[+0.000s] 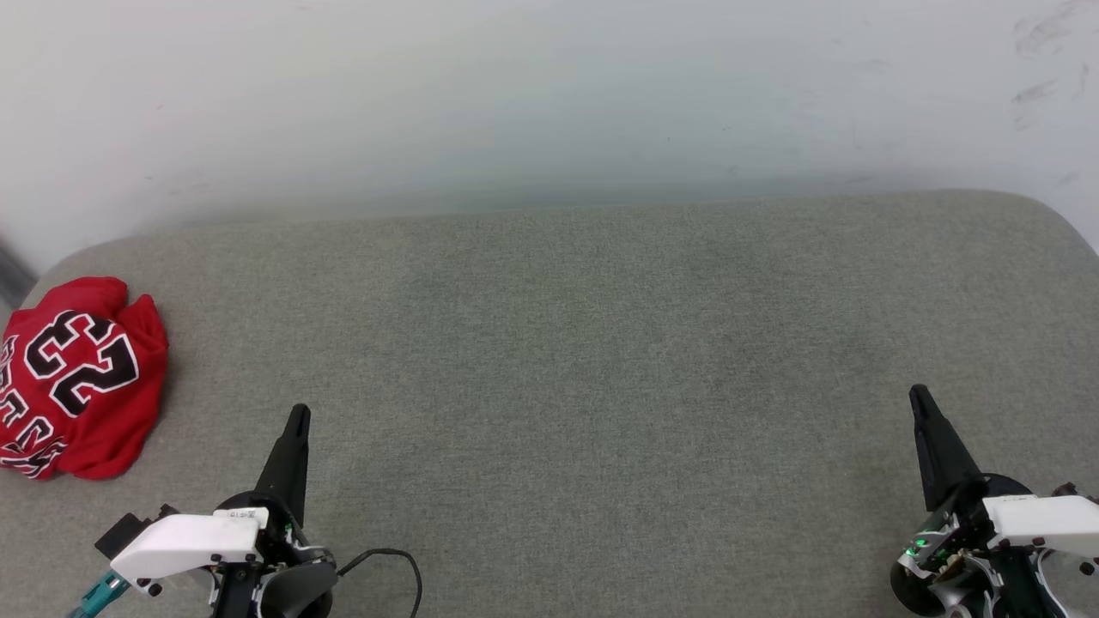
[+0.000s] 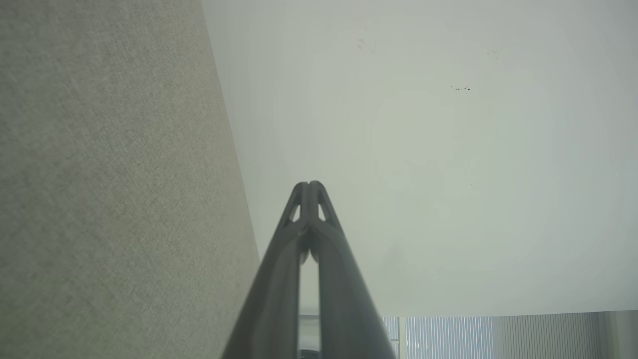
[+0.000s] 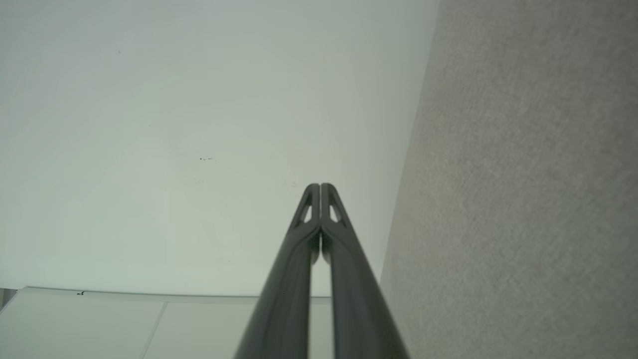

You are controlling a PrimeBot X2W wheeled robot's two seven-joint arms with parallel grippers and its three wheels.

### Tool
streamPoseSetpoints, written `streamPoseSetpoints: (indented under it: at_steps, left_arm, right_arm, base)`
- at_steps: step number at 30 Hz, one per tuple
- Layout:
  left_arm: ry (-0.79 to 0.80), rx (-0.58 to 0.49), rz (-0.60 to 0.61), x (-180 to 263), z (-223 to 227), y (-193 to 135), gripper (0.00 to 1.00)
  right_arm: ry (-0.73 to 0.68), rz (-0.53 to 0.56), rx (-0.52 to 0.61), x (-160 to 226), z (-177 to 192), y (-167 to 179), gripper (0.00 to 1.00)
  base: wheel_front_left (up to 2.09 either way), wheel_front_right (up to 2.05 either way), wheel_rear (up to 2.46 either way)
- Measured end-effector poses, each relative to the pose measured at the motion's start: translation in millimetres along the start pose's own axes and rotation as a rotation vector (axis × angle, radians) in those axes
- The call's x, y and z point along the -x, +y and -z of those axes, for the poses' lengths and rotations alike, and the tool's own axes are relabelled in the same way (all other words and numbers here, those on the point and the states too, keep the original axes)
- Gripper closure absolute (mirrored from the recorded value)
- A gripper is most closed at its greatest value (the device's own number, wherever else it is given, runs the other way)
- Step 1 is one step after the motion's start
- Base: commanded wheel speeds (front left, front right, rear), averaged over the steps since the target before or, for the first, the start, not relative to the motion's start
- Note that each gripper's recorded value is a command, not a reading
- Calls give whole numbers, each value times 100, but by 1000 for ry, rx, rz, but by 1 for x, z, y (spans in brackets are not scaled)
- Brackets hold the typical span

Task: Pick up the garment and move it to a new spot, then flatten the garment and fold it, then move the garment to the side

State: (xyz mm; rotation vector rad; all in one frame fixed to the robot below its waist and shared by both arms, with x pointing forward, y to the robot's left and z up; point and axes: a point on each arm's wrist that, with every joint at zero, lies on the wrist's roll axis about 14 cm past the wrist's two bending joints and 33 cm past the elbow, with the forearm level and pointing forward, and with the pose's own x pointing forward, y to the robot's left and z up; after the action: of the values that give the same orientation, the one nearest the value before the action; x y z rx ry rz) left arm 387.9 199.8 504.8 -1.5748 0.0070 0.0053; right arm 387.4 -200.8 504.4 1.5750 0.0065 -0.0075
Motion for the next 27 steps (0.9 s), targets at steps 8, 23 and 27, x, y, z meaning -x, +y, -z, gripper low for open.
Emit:
streamPoseSetpoints:
  at_steps: [8, 23, 27]
  left_arm:
    - [0, 0, 0, 0, 0, 0, 100]
    - [0, 0, 0, 0, 0, 0, 100]
    - [0, 0, 0, 0, 0, 0, 100]
  right_arm:
    - [0, 0, 0, 0, 0, 0, 100]
    - [0, 0, 0, 0, 0, 0, 100]
    - [0, 0, 0, 0, 0, 0, 100]
  base:
    - [0, 0, 0]
    - [0, 0, 0]
    - [0, 0, 0]
